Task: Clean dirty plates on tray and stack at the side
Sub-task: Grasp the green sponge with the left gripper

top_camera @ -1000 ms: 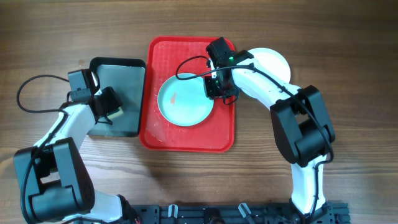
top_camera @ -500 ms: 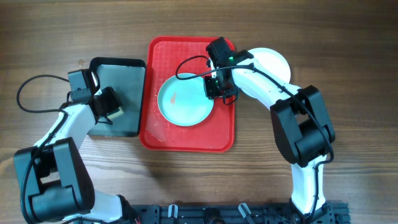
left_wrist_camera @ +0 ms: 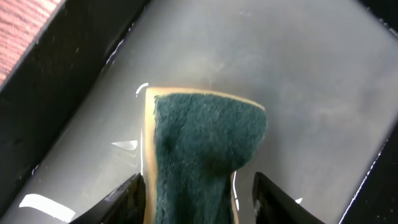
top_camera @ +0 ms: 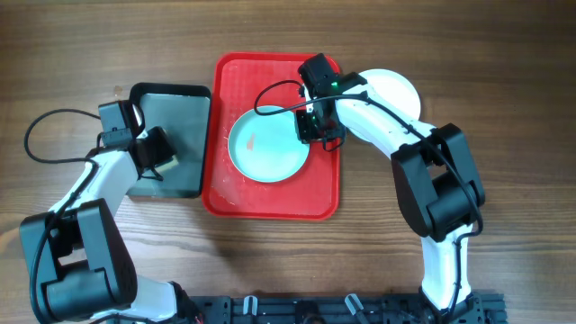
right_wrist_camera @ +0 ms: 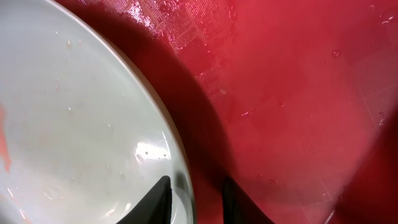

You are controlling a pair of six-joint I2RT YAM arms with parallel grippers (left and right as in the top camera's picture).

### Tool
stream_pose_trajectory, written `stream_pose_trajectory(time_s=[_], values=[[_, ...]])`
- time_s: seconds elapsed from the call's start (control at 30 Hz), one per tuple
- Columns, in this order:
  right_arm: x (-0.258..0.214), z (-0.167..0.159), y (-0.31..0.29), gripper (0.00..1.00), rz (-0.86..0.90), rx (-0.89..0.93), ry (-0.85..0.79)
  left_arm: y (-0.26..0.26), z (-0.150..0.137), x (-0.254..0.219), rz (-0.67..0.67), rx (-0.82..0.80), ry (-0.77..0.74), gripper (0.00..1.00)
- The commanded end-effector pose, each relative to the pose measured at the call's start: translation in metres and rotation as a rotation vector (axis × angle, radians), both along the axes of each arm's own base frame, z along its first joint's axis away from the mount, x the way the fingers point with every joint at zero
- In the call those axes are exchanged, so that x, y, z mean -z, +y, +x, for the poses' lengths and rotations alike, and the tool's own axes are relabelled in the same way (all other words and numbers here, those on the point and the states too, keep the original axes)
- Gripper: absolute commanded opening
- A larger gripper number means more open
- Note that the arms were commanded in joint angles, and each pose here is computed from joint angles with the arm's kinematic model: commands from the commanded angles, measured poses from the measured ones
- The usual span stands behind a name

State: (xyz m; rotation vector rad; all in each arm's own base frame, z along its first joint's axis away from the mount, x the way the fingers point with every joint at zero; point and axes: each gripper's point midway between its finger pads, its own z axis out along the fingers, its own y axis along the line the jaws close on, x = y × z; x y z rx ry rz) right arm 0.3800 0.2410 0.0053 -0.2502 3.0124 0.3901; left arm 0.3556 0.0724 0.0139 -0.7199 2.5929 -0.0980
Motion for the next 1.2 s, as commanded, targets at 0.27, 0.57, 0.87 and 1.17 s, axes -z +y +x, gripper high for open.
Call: stream_pose_trajectory(time_s=[0.27,0.57,0.87,1.17], values=[[0.001,-0.001,0.000,0.28,-0.013,-0.001,-0.010,0.007,-0.010,0.006,0.029,-0.030,0.047,0.43],[0.001,-0.001,0.000,0.28,-0.014,-0.001,-0.010,0.007,-0.011,0.007,0.027,-0.030,0.053,0.04],[0.001,0.000,0.000,0.28,-0.012,-0.001,-0.013,-0.007,0.024,-0.052,-0.010,0.080,-0.137,0.04],[0.001,0.000,0.000,0.28,-0.011,-0.001,-0.014,-0.011,0.029,-0.114,0.152,0.304,-0.299,0.04]])
